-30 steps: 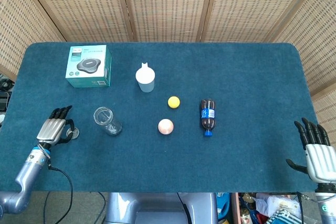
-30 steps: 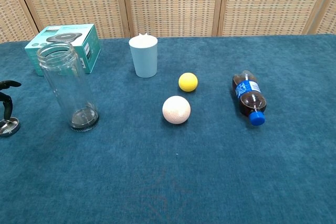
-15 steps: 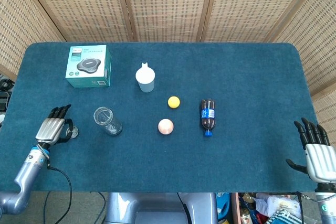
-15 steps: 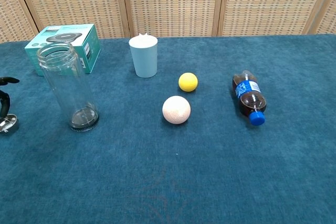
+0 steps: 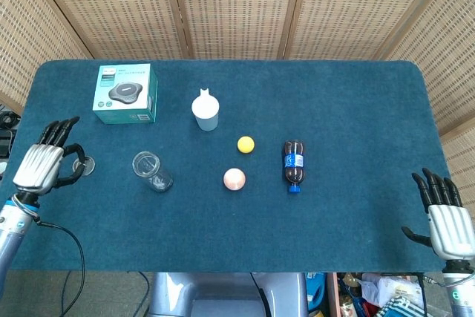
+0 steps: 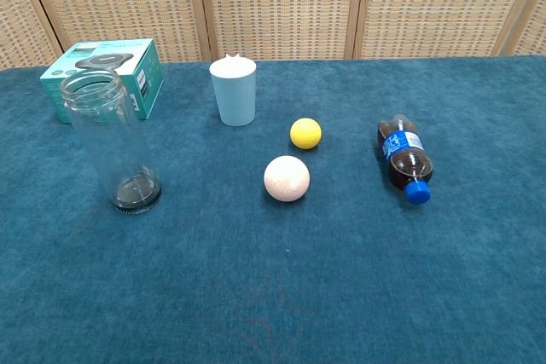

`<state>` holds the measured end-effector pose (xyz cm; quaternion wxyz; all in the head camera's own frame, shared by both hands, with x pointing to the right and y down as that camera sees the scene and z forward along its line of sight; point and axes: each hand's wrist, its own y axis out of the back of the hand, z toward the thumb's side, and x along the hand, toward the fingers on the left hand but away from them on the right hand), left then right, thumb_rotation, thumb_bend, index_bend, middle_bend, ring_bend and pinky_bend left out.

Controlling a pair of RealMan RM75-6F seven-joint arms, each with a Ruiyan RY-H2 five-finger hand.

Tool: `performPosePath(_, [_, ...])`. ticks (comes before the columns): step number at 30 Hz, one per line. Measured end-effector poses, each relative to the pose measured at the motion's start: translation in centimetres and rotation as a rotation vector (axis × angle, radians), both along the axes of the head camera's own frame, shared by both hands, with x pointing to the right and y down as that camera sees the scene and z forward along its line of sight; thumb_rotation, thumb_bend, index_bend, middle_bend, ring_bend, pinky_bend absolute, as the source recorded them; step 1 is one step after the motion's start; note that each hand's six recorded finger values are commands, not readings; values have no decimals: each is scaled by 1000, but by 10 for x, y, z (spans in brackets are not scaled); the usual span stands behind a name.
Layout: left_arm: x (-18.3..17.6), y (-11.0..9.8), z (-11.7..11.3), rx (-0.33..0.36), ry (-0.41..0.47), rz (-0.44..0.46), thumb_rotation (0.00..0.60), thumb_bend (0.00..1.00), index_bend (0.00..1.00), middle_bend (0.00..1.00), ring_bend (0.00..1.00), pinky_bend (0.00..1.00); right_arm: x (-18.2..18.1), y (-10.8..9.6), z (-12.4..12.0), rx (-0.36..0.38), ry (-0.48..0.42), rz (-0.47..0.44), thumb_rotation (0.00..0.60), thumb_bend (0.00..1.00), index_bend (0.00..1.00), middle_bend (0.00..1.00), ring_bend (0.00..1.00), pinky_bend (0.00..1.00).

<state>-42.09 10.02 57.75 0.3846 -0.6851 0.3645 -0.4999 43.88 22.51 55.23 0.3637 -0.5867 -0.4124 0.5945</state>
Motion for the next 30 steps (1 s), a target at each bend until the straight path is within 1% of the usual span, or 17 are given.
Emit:
performPosePath(4, [23, -16, -31, 41, 25, 47, 600, 515, 603, 0, 0, 0, 2, -1, 0, 2, 2, 7, 600, 0, 0, 0, 0, 0])
performPosePath(6, [37, -22, -41, 53, 27, 78, 600, 515, 603, 0, 0, 0, 2, -1, 0, 2, 3, 8, 600, 0, 0, 0, 0, 0])
performPosePath(9, [59, -26, -46, 58, 18, 127, 600, 515, 603, 0, 0, 0, 3, -1, 2, -2, 4, 8, 600, 0, 0, 0, 0, 0])
performPosePath(12, [82, -27, -44, 36, 9, 170, 600, 515, 603, 0, 0, 0, 2, -1, 3, -5, 4, 7, 600, 0, 0, 0, 0, 0])
performPosePath(15, [95, -28, -39, 16, 9, 186, 600, 515, 603, 0, 0, 0, 3, -1, 3, -6, 3, 9, 600, 0, 0, 0, 0, 0])
performPosePath(24, [113, -25, -13, -9, 37, 190, 600, 515, 603, 0, 0, 0, 6, -2, 2, -5, 2, 24, 600, 0, 0, 0, 0, 0])
performPosePath(30, [117, -24, -7, -14, 36, 196, 600, 515, 603, 0, 0, 0, 7, -3, 2, -4, -1, 29, 600, 0, 0, 0, 0, 0])
